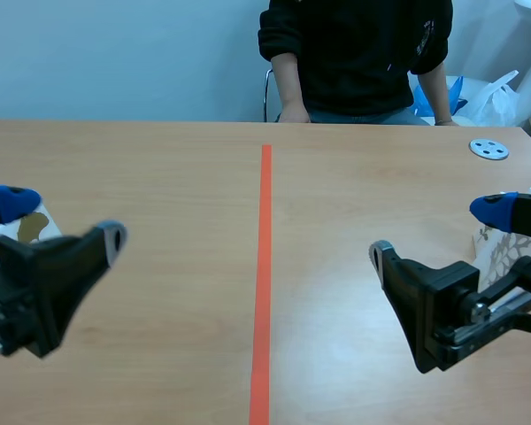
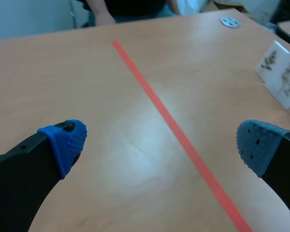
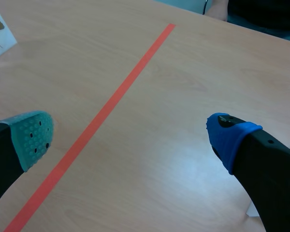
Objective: Sort the leaf by its shape. The table is split by an orange tape line. A compound leaf with several leaflets goes to the left side, a simple leaf with one blade goes to the right side. Return to the home posture when a red brick is placed on the table.
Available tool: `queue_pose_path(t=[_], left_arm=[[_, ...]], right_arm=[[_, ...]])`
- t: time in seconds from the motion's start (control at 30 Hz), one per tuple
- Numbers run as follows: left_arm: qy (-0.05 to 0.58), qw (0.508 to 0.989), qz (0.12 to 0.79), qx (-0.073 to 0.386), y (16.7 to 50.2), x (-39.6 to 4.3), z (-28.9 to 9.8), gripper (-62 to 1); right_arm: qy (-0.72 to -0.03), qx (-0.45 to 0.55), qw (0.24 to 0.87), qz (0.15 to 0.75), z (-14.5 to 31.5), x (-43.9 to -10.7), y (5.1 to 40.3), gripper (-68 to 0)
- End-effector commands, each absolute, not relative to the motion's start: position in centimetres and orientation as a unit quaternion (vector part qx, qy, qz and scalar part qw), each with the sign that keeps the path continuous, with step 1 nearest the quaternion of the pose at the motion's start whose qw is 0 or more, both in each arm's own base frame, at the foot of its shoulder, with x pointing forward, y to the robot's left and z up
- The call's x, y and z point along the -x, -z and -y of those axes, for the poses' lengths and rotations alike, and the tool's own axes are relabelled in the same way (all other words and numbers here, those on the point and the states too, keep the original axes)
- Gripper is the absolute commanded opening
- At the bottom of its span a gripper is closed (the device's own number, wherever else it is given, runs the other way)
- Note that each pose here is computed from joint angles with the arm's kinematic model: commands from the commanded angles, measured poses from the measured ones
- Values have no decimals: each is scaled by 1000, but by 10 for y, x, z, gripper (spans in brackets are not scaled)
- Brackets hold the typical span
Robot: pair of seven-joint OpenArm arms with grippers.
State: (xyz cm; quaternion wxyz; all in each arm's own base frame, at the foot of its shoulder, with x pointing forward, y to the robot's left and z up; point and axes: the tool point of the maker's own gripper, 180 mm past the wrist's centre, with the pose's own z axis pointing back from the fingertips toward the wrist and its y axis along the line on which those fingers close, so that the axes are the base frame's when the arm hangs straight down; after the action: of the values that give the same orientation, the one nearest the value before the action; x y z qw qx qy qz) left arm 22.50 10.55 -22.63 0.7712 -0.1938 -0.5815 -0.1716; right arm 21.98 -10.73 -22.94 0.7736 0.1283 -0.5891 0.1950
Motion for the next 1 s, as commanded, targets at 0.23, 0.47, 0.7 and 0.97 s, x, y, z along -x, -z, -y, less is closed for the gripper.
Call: queue_pose_path(t=[0.23,0.47,0.7,0.97], left_arm=[[165,773,580,195,240,-220,-74,14],[165,779,577,183,248,-219,-76,14],[163,780,575,183,252,-219,-77,14],[163,780,575,183,251,-219,-77,14]], right_arm=[[-194,-126,769,596,110,-222,225,4],[-192,-125,769,597,110,-222,225,4],[-187,-119,770,598,113,-223,225,4],[-186,-118,770,599,114,-224,225,4]])
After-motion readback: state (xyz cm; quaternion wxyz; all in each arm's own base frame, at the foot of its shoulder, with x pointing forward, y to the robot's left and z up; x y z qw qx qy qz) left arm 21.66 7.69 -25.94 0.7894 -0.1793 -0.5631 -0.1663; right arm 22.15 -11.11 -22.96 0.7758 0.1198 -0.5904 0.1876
